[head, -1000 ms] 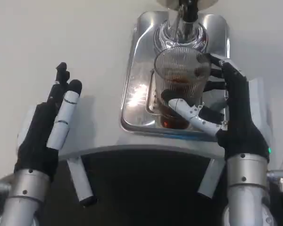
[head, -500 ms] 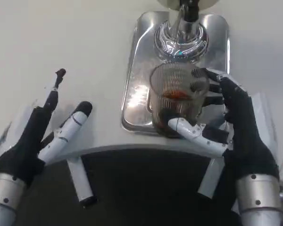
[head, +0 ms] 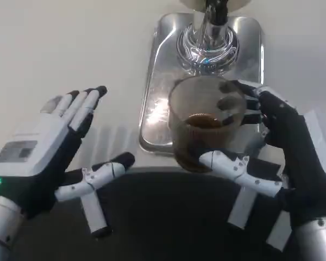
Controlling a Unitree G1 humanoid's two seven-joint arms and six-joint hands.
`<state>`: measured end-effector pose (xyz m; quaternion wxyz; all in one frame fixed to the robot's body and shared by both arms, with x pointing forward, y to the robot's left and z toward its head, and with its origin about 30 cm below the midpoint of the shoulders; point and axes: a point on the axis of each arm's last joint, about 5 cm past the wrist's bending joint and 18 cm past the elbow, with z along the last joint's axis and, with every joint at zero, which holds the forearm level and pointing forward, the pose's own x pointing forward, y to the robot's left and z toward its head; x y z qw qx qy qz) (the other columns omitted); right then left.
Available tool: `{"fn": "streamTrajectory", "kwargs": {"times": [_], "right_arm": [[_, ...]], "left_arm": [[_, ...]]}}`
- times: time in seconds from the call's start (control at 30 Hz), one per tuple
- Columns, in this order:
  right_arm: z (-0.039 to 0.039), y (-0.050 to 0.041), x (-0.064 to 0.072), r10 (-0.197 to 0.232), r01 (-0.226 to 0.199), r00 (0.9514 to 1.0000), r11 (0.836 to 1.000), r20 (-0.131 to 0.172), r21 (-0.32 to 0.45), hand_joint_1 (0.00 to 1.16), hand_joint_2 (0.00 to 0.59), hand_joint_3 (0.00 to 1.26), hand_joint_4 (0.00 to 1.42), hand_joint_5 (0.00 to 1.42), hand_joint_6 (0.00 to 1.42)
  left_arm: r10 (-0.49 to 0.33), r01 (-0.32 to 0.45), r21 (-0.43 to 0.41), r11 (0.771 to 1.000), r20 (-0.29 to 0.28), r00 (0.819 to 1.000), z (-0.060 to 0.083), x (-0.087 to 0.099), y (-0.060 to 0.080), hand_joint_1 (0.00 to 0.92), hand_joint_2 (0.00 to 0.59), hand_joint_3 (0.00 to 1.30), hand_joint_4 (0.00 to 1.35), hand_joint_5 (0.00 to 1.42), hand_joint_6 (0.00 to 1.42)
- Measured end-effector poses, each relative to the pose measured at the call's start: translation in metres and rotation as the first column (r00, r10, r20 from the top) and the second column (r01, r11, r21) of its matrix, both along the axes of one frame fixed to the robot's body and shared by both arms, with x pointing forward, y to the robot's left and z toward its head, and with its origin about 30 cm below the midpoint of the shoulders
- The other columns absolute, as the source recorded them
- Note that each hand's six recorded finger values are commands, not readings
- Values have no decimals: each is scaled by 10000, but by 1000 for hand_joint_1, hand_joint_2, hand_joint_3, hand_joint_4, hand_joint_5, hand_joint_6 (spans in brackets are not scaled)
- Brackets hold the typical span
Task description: Grasp the cup under the faucet to collect the drink, then remove the cup.
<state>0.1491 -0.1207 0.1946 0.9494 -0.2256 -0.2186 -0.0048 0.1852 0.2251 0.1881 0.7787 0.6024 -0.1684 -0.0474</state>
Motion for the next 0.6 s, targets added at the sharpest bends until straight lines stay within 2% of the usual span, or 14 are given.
{"fn": "streamTrajectory", "kwargs": {"times": [0.03,0.1,0.27,0.4,0.5,0.6], "right_arm": [[8,-6,-26,196,-194,9997,9997,153,-149,1162,321,732,735,803,1085],[11,-6,-57,397,-391,9989,9990,268,-221,1162,321,732,735,803,1085],[19,-66,-140,617,-604,9979,9963,194,-609,1162,321,732,735,803,1085],[80,-139,-271,943,-922,9952,9928,244,-762,1162,321,732,735,803,1086],[116,-172,-384,1112,-1098,9937,9913,147,-724,1162,313,732,743,812,1088],[160,-191,-467,1234,-1219,9922,9904,196,-656,1162,311,735,743,813,1088]], "left_arm": [[16,-19,284,9996,105,9999,10,-13,-10,0,145,0,0,0,0],[61,-76,678,9977,229,9997,17,-29,-22,0,143,0,0,0,0],[-25,-2,1169,9931,229,9997,5,-93,-25,0,138,0,0,0,0],[-241,221,1440,9893,118,9996,-10,-153,-14,6,131,0,0,0,0],[-423,392,1585,9866,158,9990,7,-182,-5,8,127,0,0,0,0],[-702,691,1697,9831,3,9975,5,-231,5,9,124,0,0,0,0]]}}
